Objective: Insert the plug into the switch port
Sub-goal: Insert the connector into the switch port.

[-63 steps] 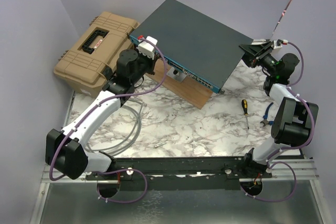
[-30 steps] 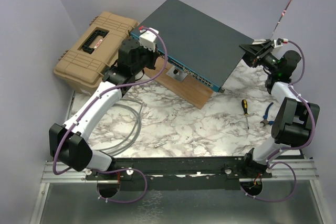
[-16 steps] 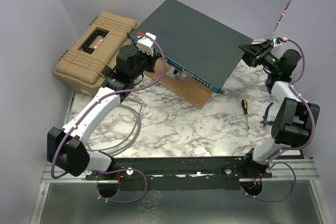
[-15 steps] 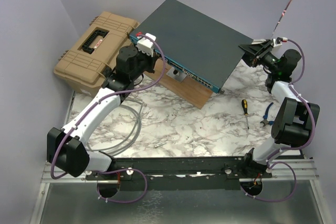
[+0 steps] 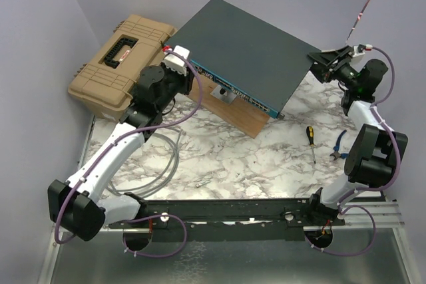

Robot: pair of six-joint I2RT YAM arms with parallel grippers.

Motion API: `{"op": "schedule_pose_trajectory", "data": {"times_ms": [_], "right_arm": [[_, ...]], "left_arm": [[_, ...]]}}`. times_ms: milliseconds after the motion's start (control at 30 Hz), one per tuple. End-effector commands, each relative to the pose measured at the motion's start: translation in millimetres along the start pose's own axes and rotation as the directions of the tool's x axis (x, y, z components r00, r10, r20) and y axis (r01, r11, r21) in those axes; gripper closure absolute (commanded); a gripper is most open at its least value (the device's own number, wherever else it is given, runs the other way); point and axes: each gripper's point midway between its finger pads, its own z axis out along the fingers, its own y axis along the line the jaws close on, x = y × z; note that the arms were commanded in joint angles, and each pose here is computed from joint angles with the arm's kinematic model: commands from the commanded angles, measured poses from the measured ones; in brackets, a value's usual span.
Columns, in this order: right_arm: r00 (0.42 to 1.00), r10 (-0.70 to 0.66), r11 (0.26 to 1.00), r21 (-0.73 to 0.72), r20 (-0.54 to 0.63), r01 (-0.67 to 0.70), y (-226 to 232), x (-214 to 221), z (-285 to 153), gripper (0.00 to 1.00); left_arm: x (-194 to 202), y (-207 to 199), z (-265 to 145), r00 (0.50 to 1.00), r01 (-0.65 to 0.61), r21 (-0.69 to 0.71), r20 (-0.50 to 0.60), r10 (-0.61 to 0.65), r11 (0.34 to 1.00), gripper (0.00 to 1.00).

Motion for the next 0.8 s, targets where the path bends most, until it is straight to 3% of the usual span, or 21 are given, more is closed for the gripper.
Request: {"op": "schedule_pose_trajectory", "data": {"times_ms": [0,267,567,767], "right_arm": [[0.991,-0.089,0.995,0.051,0.101,0.084,8.5,-27.2,-12.7,0.25],[0.964,-0.204,0.964,0.206,0.172,0.167,11.4,-37.8,-35.6,0.15],[0.888,-0.422,0.877,0.332,0.182,0.349,39.3,-22.1,-67.2,0.12],[0.809,-0.567,0.802,0.325,0.155,0.5,65.3,6.5,-82.3,0.11]], "left_arm": [[-0.1,9.6,-24.6,0.999,-0.013,-0.047,-0.031,0.012,0.999,0.57],[23.6,6.2,-65.5,0.991,0.006,-0.038,-0.131,-0.011,0.999,0.37],[68.6,-11.5,-105.1,0.945,0.1,0.004,-0.313,-0.093,0.995,0.31],[104.3,-34.1,-116.6,0.898,0.19,0.051,-0.413,-0.152,0.98,0.26]]}}
